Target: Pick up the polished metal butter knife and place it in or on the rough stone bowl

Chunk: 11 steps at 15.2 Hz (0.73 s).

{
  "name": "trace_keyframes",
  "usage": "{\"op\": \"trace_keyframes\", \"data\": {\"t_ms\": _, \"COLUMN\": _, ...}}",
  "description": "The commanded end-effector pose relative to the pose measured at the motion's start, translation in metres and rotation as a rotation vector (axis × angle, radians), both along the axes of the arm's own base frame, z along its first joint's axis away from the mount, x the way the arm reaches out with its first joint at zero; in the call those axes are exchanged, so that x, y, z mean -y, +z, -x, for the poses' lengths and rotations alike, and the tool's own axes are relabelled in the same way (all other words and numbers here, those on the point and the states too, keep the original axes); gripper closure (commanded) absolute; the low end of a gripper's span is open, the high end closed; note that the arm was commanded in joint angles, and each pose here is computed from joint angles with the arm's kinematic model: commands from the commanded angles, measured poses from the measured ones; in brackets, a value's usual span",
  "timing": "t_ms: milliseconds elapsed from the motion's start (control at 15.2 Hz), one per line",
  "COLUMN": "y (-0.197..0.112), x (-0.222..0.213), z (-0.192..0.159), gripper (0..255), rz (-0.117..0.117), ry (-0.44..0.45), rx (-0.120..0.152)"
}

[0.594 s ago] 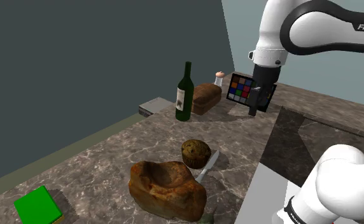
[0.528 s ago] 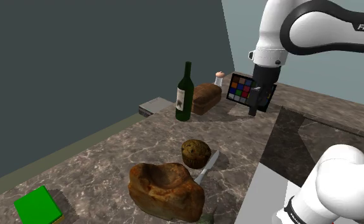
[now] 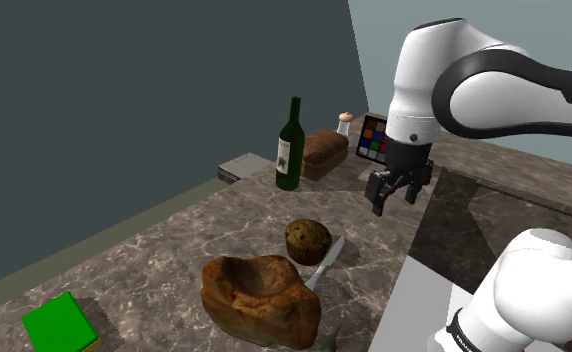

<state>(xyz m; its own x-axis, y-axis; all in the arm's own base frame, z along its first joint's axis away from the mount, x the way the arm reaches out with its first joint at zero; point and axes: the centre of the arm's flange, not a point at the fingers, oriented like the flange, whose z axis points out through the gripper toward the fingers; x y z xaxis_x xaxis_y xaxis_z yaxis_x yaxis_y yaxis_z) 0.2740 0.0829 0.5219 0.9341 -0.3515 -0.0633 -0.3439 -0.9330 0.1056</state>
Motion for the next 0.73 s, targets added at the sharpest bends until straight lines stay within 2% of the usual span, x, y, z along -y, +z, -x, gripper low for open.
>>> {"op": "trace_keyframes", "data": {"t_ms": 0, "y": -0.016, "x": -0.022, "z": 0.002, "gripper": 0, "rz": 0.013, "ry": -0.125, "rx": 0.009}}
{"op": "trace_keyframes", "data": {"t_ms": 330, "y": -0.055, "x": -0.074, "z": -0.006, "gripper": 0, "rz": 0.043, "ry": -0.41, "rx": 0.031}}
{"op": "trace_keyframes", "data": {"t_ms": 660, "y": -0.096, "x": -0.121, "z": -0.029, "gripper": 0, "rz": 0.074, "ry": -0.694, "rx": 0.053}}
